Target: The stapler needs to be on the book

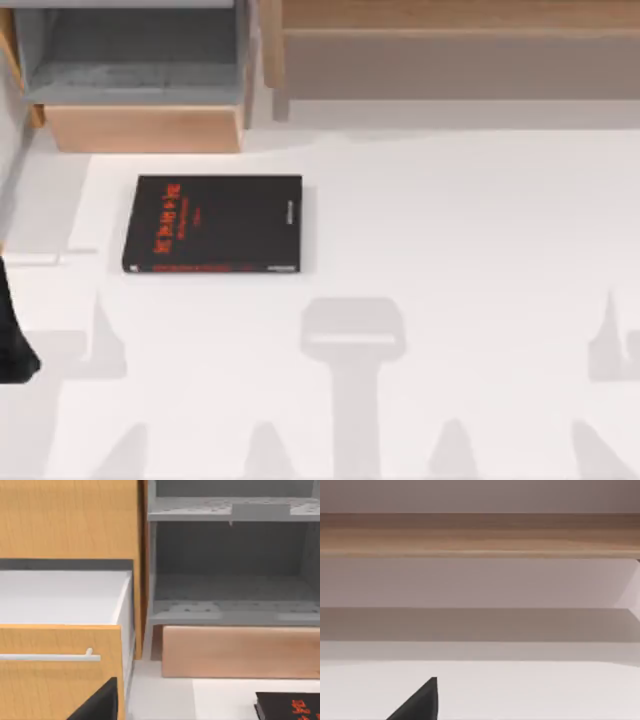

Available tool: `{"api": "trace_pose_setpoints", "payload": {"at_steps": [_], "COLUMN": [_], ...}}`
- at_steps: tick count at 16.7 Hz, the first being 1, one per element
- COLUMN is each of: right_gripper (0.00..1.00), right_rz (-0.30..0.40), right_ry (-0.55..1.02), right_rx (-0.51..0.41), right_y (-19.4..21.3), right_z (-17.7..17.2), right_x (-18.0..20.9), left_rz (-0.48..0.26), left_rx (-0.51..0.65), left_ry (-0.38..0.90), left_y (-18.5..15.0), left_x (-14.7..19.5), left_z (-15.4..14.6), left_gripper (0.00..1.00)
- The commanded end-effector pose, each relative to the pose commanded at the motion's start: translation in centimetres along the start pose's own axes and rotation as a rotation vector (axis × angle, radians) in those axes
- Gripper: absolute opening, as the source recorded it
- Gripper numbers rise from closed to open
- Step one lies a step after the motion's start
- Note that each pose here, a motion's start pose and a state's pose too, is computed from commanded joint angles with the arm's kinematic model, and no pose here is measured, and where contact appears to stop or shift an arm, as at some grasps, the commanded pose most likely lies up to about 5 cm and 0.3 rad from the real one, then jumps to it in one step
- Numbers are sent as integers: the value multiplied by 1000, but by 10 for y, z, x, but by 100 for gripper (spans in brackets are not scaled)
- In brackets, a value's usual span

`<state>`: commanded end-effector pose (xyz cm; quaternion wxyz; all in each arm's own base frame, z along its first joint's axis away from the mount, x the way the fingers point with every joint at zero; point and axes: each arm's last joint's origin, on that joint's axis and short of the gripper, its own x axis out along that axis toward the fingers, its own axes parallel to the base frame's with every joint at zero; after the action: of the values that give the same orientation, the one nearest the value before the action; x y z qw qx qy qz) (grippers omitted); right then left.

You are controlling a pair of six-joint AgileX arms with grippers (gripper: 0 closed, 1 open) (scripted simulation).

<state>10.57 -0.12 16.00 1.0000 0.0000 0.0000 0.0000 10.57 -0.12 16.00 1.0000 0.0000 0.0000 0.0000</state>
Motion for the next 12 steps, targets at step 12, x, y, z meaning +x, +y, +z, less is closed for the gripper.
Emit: {"api": "trace_pose_setpoints", "payload": {"at_steps": [12], "right_gripper": [100], "right_rz": [0], "right_ry": [0], "right_rx": [0], "right_y": [0], "right_z": [0], "right_x": [0], "left_rz": [135], "left_rx": [46], "left_ry": [355], "left_y": [19], "left_x": [32], "left_z": [102], "left_gripper": [100]}}
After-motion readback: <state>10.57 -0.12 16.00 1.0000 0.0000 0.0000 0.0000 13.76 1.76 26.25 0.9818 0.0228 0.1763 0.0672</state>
